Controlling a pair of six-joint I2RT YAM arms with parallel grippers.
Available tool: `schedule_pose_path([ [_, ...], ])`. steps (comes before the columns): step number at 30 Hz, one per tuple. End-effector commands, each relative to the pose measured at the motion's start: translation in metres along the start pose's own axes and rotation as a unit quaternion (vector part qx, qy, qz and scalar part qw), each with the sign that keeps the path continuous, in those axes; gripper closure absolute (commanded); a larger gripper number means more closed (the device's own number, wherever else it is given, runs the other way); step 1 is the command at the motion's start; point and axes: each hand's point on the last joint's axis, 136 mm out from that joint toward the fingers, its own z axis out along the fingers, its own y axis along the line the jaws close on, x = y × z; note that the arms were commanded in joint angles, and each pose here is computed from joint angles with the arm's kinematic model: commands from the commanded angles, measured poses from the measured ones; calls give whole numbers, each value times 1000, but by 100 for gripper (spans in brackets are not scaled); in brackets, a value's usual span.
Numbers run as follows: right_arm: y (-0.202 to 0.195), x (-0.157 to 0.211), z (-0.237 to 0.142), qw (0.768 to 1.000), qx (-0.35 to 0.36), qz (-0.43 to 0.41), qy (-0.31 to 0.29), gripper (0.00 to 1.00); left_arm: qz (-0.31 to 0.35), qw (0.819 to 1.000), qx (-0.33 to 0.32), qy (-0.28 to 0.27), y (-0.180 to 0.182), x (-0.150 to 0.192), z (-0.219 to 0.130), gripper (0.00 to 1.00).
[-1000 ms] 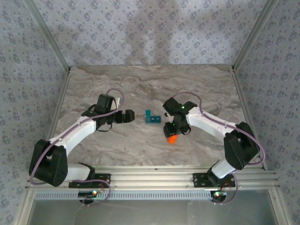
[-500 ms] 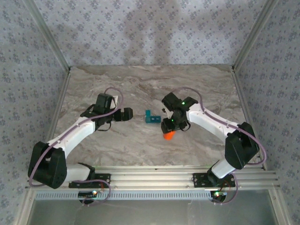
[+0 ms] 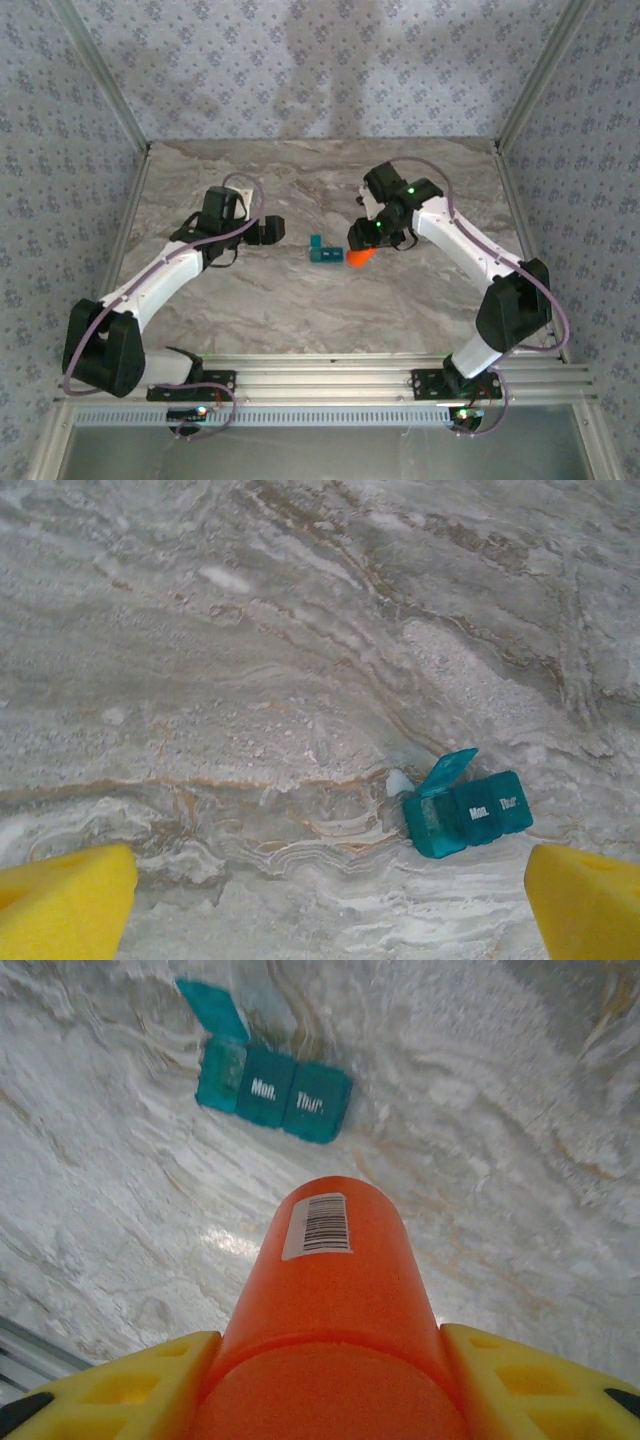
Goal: Sort the pills into containers
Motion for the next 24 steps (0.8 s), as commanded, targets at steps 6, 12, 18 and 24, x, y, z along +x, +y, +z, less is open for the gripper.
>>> schedule_pose_path([
  [6,3,-44,-26,998,-56,1,-5,65,98,992,64,-38,-36,-22,3,1],
  [12,9,-70,-33,995,-98,-7,1,65,201,973,98,-55,-68,-16,7,1],
  [18,25,-86,-36,987,-156,-24,11,65,268,950,146,-72,-94,-9,10,1],
  [24,34,-92,-40,981,-190,-39,25,65,319,928,176,-72,-110,-3,16,1],
])
